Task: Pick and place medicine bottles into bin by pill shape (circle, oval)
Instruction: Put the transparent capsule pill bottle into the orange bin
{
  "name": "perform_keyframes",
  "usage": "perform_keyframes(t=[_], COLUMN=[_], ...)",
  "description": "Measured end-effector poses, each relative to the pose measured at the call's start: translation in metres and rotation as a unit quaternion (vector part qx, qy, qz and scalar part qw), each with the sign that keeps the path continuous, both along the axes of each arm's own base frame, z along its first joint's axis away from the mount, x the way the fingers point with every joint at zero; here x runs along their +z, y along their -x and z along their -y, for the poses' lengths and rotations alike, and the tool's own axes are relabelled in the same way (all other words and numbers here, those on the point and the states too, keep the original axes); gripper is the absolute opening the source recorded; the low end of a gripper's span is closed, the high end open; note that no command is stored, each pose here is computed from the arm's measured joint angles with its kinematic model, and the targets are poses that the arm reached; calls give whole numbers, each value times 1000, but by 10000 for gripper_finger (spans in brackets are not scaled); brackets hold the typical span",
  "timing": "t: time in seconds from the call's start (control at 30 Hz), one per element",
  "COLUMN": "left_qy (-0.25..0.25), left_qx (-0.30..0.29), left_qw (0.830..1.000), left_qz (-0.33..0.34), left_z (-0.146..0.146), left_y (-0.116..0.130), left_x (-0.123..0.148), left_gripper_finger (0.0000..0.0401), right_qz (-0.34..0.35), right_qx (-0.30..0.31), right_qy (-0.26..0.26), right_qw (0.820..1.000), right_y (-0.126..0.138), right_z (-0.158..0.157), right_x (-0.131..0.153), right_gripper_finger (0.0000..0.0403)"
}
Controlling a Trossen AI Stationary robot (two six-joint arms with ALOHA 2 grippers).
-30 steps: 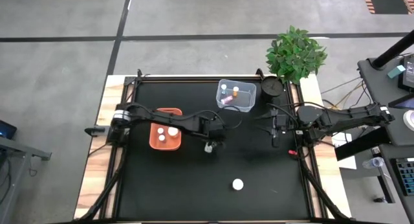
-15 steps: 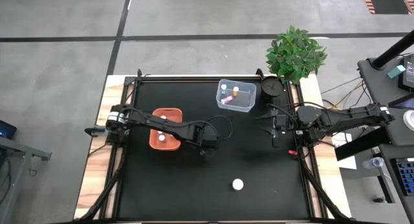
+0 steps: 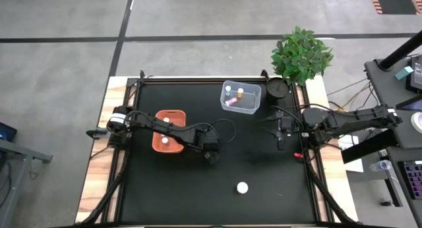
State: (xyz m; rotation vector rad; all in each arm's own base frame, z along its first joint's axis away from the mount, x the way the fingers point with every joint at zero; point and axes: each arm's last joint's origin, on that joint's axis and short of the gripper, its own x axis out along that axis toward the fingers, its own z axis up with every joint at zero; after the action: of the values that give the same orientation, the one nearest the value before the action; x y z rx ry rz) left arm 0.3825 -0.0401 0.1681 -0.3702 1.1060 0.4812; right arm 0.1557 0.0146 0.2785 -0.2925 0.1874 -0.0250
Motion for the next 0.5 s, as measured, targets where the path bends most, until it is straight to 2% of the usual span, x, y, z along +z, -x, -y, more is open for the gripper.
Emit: perform_keyframes(t=[0.33,0.5], left_qy=[-3,-4], left_qx=[-8,-10], left_qw=[1000,1000], left_qz=[-1,-1], left_z=[0,0], left_y=[2,2], left_x=[-9,-9], left_gripper_finger=[239,201], right_qz=[0,0], right_qx=[0,0], right_qy=[3,2], right_qw=[1000,1000], right_y=[0,0], right_z=[0,0], right_x=[0,0], right_gripper_finger=[118,118])
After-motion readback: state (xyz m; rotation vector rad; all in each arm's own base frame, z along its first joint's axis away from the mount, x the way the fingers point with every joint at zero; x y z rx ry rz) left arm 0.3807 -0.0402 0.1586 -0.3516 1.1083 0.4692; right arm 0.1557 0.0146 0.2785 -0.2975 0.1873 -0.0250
